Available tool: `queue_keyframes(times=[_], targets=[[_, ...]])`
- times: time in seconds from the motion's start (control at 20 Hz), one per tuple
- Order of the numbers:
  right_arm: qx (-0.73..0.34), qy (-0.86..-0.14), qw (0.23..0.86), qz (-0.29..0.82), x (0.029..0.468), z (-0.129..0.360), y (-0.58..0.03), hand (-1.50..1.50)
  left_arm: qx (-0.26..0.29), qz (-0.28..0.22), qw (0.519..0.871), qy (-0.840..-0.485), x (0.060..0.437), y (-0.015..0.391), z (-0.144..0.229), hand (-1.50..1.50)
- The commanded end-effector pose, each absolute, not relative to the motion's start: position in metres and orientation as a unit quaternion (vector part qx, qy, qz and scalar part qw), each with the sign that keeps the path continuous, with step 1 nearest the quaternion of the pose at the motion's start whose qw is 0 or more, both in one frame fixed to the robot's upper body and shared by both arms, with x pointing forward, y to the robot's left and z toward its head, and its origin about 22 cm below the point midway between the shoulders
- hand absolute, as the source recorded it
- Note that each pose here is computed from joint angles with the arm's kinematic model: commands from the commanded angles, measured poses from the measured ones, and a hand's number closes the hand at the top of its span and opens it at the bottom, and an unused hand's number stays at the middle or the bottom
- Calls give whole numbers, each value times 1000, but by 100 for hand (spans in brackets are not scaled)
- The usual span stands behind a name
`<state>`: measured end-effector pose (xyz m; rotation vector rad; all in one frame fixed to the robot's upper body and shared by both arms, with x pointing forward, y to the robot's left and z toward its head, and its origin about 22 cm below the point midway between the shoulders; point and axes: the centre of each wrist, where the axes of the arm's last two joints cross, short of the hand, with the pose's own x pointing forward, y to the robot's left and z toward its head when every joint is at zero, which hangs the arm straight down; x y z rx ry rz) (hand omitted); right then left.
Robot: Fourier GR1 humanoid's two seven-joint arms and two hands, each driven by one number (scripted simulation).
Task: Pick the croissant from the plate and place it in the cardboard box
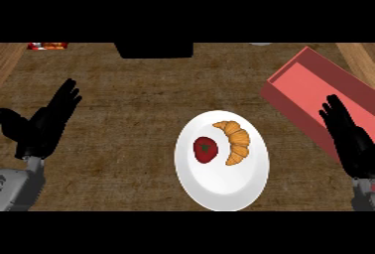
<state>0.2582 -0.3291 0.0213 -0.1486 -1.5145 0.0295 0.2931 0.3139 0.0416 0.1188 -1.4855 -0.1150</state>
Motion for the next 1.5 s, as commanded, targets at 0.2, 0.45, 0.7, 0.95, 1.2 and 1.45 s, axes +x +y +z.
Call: queue_keyframes(times=[0.2,0.45,0.7,0.95,1.2,1.45], targets=[[-150,-794,584,74,263,66,-273,150,148,5,742,-654,266,312,-1,0],[-334,-725,595,93,244,25,-274,150,131,24,762,-633,253,278,-28,0],[-394,-739,525,153,221,29,-245,-150,146,30,759,-634,258,274,-36,0],[-427,-648,581,245,201,70,-253,-150,143,36,761,-632,271,281,-19,0],[-418,-604,627,261,213,128,-224,-150,141,33,760,-634,280,282,-22,0],[-415,-546,651,326,222,163,-195,-150,137,22,760,-635,269,267,-26,0]])
